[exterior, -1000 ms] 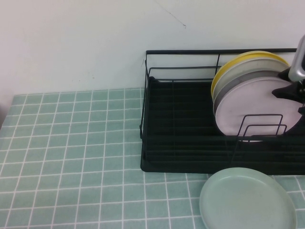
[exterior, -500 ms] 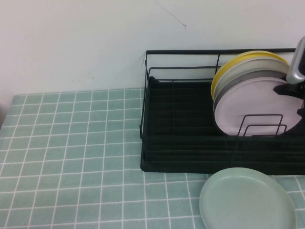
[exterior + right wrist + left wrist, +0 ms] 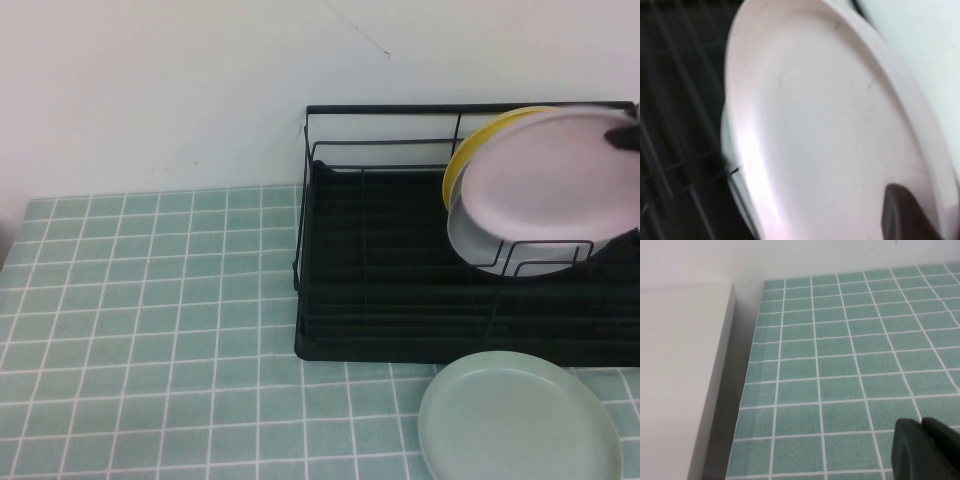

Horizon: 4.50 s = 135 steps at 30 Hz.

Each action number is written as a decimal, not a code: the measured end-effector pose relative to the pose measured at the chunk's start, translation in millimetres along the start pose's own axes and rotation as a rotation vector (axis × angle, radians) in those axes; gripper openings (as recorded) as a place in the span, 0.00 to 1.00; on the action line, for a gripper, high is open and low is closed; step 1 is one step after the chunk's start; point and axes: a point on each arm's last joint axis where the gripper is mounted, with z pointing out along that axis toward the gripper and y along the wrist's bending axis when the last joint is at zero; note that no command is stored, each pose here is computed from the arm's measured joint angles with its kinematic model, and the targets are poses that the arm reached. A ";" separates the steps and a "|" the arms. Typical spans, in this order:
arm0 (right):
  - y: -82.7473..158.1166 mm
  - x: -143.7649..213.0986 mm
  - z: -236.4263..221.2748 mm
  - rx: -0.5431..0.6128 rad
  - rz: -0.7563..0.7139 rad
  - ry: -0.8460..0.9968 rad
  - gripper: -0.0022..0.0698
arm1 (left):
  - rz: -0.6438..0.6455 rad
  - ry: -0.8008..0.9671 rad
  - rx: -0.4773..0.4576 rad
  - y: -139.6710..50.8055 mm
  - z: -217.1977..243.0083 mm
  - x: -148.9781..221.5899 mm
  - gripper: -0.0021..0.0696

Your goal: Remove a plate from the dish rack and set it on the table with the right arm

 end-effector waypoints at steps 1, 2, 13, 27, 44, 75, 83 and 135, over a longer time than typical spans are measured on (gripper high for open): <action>-0.5 -5.3 -8.8 0.019 0.001 -0.005 0.19 | 0.000 0.000 0.000 0.0 0.0 0.0 0.02; -0.7 -10.4 -17.5 0.037 0.011 -0.011 0.17 | 0.000 0.000 0.000 0.0 0.0 0.0 0.02; 7.7 -45.9 -92.2 0.175 0.070 -0.032 0.17 | 0.000 0.000 0.000 0.0 0.0 0.0 0.02; 55.0 -32.2 -121.0 -0.039 0.617 0.202 0.17 | 0.000 0.000 0.000 0.0 0.0 0.0 0.02; 142.6 47.8 -56.6 -0.259 1.073 0.360 0.17 | 0.000 0.000 0.000 0.0 0.0 0.0 0.02; 153.2 70.7 4.0 -0.327 1.106 0.425 0.17 | 0.000 0.000 0.000 0.0 0.0 0.0 0.02; 153.9 72.1 6.2 -0.336 1.098 0.428 0.43 | 0.000 0.000 0.000 0.0 0.0 0.0 0.02; 190.3 47.6 -159.6 0.446 0.771 -0.078 0.03 | 0.000 0.002 0.000 0.0 0.0 0.1 0.02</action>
